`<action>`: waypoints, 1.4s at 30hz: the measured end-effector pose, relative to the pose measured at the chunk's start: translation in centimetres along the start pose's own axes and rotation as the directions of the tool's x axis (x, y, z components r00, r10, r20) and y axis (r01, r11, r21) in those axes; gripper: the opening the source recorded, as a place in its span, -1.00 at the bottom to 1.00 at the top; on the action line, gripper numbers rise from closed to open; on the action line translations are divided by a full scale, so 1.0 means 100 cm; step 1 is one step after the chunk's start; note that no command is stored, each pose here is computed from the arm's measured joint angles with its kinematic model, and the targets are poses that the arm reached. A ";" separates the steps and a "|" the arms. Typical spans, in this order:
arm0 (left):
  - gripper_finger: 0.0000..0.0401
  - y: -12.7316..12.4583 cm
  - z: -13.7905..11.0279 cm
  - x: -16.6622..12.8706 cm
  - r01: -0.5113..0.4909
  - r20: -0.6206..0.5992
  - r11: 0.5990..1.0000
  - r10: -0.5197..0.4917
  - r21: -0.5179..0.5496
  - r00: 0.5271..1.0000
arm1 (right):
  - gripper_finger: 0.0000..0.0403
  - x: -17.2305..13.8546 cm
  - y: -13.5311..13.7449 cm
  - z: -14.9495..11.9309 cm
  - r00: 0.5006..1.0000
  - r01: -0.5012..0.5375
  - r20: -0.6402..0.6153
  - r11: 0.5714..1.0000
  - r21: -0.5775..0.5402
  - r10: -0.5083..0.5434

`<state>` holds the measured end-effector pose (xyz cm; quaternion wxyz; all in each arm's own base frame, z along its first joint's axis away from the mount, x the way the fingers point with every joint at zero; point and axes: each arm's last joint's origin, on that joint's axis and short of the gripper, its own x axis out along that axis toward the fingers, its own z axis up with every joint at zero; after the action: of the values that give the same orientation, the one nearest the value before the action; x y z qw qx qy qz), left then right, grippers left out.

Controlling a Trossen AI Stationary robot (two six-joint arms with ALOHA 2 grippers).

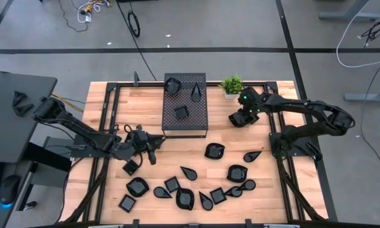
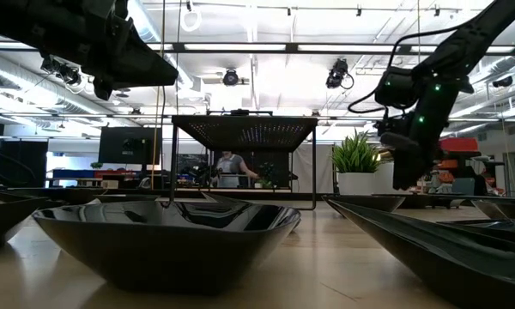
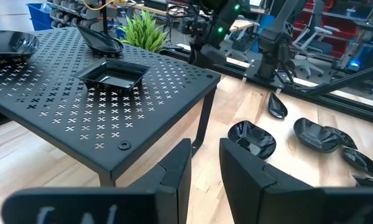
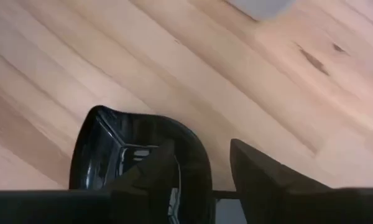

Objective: Pick & Place Mini shaped plates
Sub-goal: Stack the leaf shaped plate on top of the other leaf shaped plate on the shelf

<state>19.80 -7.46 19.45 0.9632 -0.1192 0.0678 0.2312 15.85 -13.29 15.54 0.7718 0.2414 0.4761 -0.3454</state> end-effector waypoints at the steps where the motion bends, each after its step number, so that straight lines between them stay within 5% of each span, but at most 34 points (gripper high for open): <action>1: -0.56 0.000 0.000 0.000 0.000 0.000 1.000 0.000 0.000 1.000 | -0.27 0.001 -0.001 -0.001 1.000 -0.001 0.000 1.000 0.003 0.001; 14: -0.57 0.000 0.000 0.000 0.000 0.000 1.000 0.000 -0.001 1.000 | -0.51 0.008 -0.002 -0.012 0.997 -0.074 -0.025 0.997 0.006 0.074; 23: -0.57 0.000 0.000 0.000 0.000 0.000 1.000 0.000 -0.001 1.000 | -0.89 0.012 -0.003 -0.019 0.996 -0.074 -0.043 0.997 -0.024 0.072; 29: -0.57 0.000 0.000 0.000 0.001 0.000 1.000 -0.001 -0.001 1.000 | -0.97 0.007 -0.001 -0.015 0.997 -0.080 -0.017 0.996 0.043 0.081; 36: -0.57 -0.011 0.006 -0.008 0.103 0.046 0.993 -0.105 0.060 0.993 | -0.99 -0.026 0.013 -0.013 0.977 -0.164 0.151 0.982 0.094 0.149; 42: -0.57 -0.017 0.014 -0.012 0.137 0.115 0.988 -0.145 0.074 0.983 | -0.99 -0.070 0.041 -0.018 0.886 -0.261 0.411 0.964 0.057 0.215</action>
<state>19.62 -9.11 21.39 0.9829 -0.0780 0.0086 0.1667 15.81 -7.27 21.21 0.8750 0.2641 0.2546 -0.3159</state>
